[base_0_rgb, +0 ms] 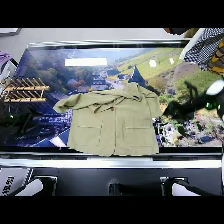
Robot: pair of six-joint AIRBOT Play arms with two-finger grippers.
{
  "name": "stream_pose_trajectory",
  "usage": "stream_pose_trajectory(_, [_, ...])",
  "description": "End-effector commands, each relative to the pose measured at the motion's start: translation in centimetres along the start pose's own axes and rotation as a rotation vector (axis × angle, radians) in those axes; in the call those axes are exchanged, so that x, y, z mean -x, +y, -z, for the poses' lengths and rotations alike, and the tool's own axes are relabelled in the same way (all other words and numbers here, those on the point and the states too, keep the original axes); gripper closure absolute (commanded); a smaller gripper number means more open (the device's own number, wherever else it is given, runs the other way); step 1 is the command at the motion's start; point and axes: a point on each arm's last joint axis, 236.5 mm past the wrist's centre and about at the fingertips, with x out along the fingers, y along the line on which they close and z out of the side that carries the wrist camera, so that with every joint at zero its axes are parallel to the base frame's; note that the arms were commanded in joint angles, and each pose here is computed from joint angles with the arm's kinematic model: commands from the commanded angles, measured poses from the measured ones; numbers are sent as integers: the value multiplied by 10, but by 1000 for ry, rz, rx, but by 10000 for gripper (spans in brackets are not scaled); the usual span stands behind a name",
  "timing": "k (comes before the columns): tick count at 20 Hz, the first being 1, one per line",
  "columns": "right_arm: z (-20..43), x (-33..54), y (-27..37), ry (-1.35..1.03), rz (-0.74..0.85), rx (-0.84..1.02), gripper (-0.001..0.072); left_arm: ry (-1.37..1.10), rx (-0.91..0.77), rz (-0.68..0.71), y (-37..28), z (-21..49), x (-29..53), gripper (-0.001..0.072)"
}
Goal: Fold the clothes and pants, and hang the long-sleeved shirts on hangers.
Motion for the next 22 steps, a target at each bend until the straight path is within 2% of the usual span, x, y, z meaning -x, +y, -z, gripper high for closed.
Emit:
stream_pose_trajectory(1, [70,-43,-17,93,-17,-59,166,86,14,-12,12,39,-20,98])
stream_pose_trajectory(4, [97,-69,-22,151,-35,-83,166,129,-51,-14,9,53,-29,97])
stream_pose_trajectory(11, [106,-99,-20,114,-89,-139,170,176,-115,-16,-4,69,-39,98])
stream_pose_trajectory(13, [104,-103,-12,94,-135,-158,193,188,-131,-17,-7,73,-41,97])
stream_pose_trajectory(15, [107,-108,-11,94,-144,-178,339,197,-144,-18,-9,76,-43,97])
stream_pose_trajectory(16, [109,-109,-11,98,-149,-183,474,206,-148,-19,-9,80,-45,97])
stream_pose_trajectory(17, [109,-109,-9,99,-156,-175,650,219,-150,-21,-8,84,-47,96])
stream_pose_trajectory(18, [108,-108,-5,94,-171,-175,678,235,-150,-24,-7,90,-50,97])
stream_pose_trajectory(22, [100,-104,7,66,-224,-196,678,311,-106,-47,14,122,-65,97])
